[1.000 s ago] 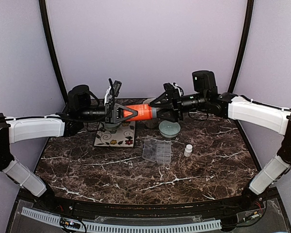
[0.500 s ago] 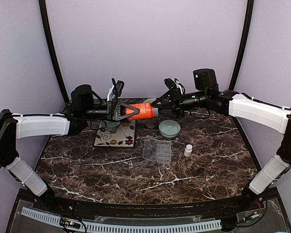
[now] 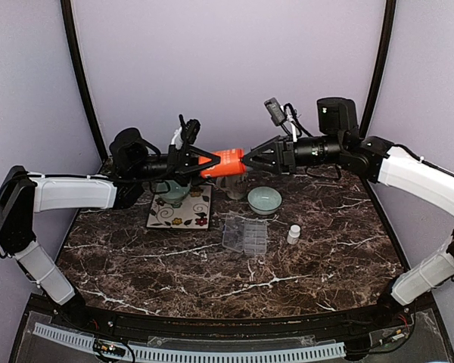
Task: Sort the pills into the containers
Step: Unscrew the lid of the pill bottle.
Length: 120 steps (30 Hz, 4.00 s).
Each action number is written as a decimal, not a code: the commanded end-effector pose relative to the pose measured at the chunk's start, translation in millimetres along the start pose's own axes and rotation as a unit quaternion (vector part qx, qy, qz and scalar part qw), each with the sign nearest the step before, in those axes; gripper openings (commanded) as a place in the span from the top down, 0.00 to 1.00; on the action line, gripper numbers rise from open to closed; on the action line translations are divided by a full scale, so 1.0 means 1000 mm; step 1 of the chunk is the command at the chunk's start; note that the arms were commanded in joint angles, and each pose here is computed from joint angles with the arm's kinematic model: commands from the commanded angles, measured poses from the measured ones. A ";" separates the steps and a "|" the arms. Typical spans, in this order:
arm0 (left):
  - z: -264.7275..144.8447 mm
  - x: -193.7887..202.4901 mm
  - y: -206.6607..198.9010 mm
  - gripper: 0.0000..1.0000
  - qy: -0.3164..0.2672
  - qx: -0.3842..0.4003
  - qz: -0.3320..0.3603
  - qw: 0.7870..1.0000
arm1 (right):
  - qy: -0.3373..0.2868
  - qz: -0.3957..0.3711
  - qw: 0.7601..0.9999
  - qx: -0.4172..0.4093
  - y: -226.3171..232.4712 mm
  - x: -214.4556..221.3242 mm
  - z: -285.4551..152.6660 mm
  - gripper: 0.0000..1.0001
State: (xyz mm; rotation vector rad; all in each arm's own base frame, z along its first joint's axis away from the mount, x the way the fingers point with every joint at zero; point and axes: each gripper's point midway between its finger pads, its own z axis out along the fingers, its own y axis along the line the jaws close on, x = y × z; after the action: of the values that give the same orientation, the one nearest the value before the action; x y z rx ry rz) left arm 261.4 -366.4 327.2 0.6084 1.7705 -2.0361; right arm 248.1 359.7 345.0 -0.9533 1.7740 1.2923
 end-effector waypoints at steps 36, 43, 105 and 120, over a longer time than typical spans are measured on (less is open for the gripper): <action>-0.003 0.000 -0.031 1.00 0.007 0.032 0.080 0.996 | -0.025 -0.101 0.991 0.084 0.032 0.007 -0.029 0.17; -0.004 -0.002 -0.020 1.00 -0.008 0.008 0.109 0.994 | -0.074 0.034 0.995 0.063 0.028 -0.004 -0.037 0.18; 0.005 -0.019 -0.007 1.00 -0.006 -0.029 0.180 0.983 | 0.030 0.240 0.969 -0.037 -0.007 -0.002 0.005 1.00; 0.000 -0.032 -0.036 1.00 -0.011 0.049 0.088 0.995 | -0.029 -0.097 0.993 0.061 -0.009 -0.018 -0.029 1.00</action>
State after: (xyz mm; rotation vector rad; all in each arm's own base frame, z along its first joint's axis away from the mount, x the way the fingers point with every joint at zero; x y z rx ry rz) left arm 274.1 -374.9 334.3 0.7085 1.6803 -1.9792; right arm 252.9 348.7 349.7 -0.9281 1.7996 1.2873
